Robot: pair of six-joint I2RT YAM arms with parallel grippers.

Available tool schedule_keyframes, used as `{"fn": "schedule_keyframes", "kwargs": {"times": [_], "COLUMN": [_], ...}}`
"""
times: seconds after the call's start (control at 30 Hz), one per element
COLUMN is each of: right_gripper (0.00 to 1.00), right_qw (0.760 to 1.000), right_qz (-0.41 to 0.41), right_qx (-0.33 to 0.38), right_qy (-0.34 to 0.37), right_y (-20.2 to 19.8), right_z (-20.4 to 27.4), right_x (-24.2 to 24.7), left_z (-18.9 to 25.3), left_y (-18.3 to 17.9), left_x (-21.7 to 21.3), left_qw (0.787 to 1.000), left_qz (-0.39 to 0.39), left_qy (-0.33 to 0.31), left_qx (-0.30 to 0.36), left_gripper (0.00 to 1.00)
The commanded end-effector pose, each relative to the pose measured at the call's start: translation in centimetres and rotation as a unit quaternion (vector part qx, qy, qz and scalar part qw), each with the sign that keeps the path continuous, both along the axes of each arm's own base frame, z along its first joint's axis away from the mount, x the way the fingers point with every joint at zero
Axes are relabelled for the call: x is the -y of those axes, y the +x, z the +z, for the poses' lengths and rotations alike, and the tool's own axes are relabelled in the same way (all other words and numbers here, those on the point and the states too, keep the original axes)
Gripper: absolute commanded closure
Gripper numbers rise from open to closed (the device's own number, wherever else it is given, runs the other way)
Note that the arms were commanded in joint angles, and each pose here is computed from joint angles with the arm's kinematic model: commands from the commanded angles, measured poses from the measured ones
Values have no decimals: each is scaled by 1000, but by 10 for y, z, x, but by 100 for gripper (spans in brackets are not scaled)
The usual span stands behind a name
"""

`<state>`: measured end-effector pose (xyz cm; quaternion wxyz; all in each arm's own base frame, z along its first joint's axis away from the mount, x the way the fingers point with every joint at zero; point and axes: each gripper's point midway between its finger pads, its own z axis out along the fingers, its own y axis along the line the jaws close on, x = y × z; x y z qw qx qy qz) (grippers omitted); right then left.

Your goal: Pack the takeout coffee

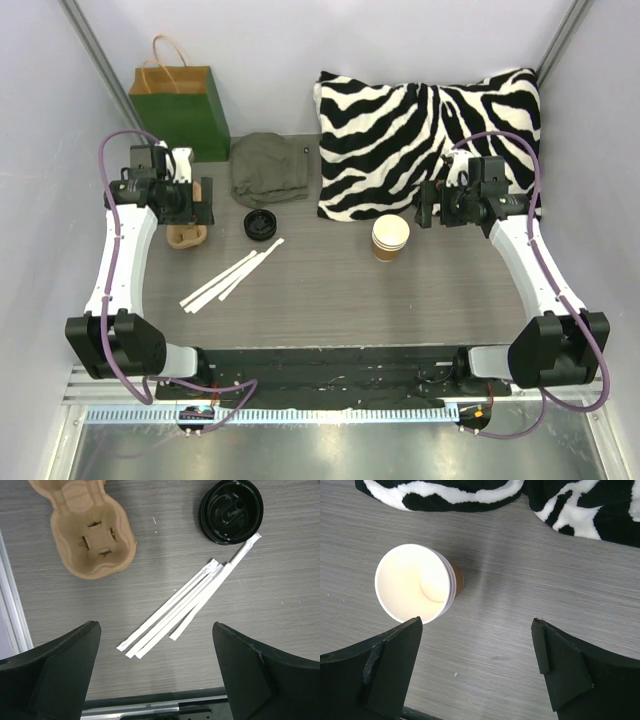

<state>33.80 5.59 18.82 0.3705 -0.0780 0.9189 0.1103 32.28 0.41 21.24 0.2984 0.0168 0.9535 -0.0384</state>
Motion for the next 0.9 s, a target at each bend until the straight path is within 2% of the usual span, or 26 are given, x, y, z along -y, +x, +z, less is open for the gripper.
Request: {"fn": "schedule_keyframes", "kwargs": {"times": [0.0, 0.4, 0.5, 0.63, 0.73, 0.8, 0.87], "right_gripper": [0, 2, 11, 29, 39, 40, 46], "right_qw": [1000, 997, 996, 993, 992, 991, 990], "right_qz": [14, 42, 60, 75, 78, 76, 79], "right_qx": [21, -4, -20, -51, -64, -71, -84], "right_qy": [1, -57, -67, -71, -78, -81, -81], "right_y": [15, 39, 38, 39, 39, 40, 40], "right_z": [23, 14, 10, -6, -14, -17, -25], "right_x": [-4, -28, -42, -56, -59, -58, -59], "left_z": [29, 44, 44, 46, 46, 46, 46], "left_y": [10, 11, 7, 6, 6, 6, 6], "left_x": [-4, 7, 9, 17, 21, 22, 23], "left_qw": [998, 997, 997, 996, 996, 995, 995], "left_qz": [-12, -23, -31, -41, -46, -48, -50], "left_qy": [25, 0, -3, -20, -30, -34, -36], "left_qx": [61, 73, 73, 77, 75, 75, 76], "left_gripper": [0, 0, 0, 0, 0, 0, 0]}}
